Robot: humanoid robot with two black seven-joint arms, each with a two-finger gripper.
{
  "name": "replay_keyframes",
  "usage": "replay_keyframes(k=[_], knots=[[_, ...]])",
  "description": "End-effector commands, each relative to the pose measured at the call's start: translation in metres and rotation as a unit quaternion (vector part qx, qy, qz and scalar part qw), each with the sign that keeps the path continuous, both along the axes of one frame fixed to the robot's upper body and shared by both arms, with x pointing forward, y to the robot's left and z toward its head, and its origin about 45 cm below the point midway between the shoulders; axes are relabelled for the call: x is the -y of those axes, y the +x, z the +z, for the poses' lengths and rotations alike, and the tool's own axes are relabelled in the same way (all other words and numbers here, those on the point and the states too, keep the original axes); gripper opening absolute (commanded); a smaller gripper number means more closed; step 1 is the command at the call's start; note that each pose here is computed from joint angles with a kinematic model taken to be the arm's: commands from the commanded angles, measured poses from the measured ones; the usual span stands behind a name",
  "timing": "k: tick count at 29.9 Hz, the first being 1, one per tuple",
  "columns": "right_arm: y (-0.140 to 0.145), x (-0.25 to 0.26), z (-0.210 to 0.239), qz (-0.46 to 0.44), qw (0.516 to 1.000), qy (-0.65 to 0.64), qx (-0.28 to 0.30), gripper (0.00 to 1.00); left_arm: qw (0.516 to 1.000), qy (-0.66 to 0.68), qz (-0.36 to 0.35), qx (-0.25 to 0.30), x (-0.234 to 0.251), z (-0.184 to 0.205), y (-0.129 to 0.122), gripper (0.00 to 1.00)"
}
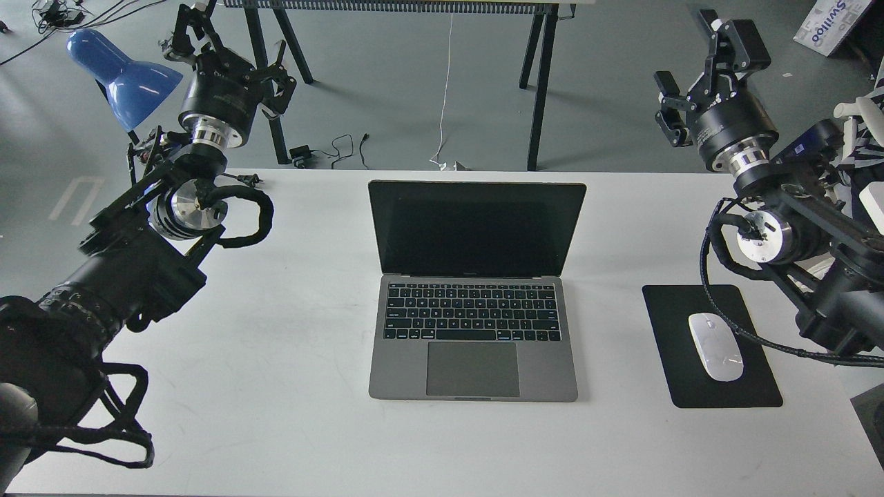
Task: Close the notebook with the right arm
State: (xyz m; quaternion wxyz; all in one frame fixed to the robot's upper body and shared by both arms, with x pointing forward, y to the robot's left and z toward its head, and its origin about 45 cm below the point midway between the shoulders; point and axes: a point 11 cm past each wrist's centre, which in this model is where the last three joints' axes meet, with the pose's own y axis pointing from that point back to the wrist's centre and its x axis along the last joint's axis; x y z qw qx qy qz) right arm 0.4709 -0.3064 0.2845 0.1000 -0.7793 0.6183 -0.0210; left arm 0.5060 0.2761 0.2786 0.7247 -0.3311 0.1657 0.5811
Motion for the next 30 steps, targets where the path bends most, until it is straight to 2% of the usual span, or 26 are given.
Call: replay_keyframes(k=[1, 5, 12, 30], knots=[[0.01, -0.006, -0.003, 0.016, 0.997, -0.08, -0.007, 0.99, 1.0, -0.001, 0.0, 0.0, 0.0, 0.0, 0.0, 1.0], [0.018, -0.012, -0.007, 0.036, 0.985, -0.166, -0.019, 0.99, 1.0, -0.001, 0.0, 0.0, 0.0, 0.0, 0.0, 1.0], [0.026, -0.032, -0.002, 0.065, 0.973, -0.22, -0.014, 0.99, 1.0, -0.001, 0.0, 0.0, 0.0, 0.0, 0.0, 1.0], [0.029, -0.1, -0.055, 0.131, 0.931, -0.338, -0.034, 0.99, 1.0, -0.001, -0.001, 0.001, 0.0, 0.0, 0.0, 1.0]])
